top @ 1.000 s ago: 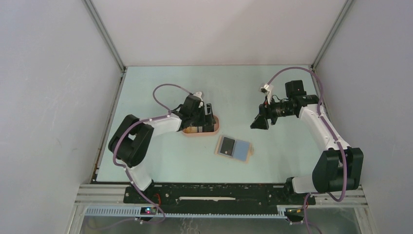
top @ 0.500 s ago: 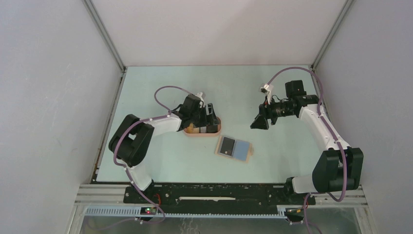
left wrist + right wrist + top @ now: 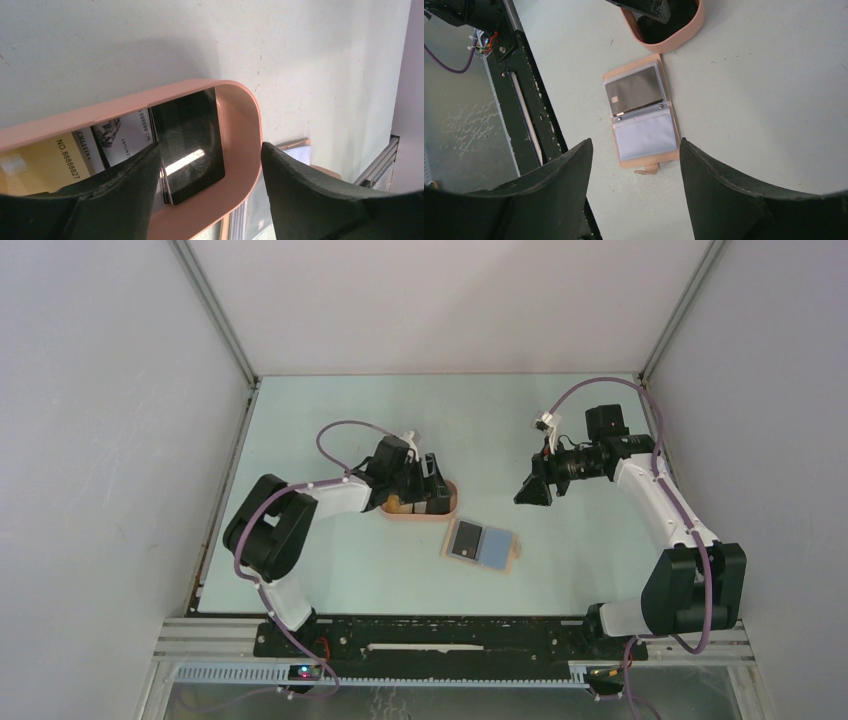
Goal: Put the credit cards into the card holder
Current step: Pick up the credit card from the storage box.
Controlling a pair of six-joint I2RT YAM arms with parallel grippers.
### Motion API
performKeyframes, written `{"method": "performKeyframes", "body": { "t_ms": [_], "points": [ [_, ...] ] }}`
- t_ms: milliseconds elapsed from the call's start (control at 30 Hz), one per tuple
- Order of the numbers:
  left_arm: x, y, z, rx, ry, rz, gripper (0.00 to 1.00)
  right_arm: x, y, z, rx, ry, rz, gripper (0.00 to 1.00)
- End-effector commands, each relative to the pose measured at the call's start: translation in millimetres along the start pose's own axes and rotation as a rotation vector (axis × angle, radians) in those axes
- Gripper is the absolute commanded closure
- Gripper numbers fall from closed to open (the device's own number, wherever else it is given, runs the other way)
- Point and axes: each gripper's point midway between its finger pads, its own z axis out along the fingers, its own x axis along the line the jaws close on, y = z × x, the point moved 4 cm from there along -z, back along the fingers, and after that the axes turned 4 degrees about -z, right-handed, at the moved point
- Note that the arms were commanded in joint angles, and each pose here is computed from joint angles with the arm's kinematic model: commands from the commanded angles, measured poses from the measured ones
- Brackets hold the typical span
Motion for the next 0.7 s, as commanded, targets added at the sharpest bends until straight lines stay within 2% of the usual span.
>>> {"method": "performKeyframes", "body": {
  "t_ms": [0,133,400,667],
  "points": [
    [-5.8,-5.6,-1.2,0.019,-0.063,-0.023,0.23,7.0,4.0,-3.1,-0.017,0.012,-0.014,0.27],
    [-2.2,-6.6,-0.6,0.019,-0.058,-0.027,0.26,7.1,3.9,-3.3,-0.016,0.012,-0.014,0.27],
    [19.8,-4.4,-5.4,0.006,0.096,0.036,0.25,7.3,3.9,-3.5,-0.018,0.015,-0.016,0.27],
    [15.5,-14.0,2.7,0.078,0.043,0.015,0.26,7.8,4.6,-4.8,-0.021,0.010,-0.020,0.27]
  ]
}}
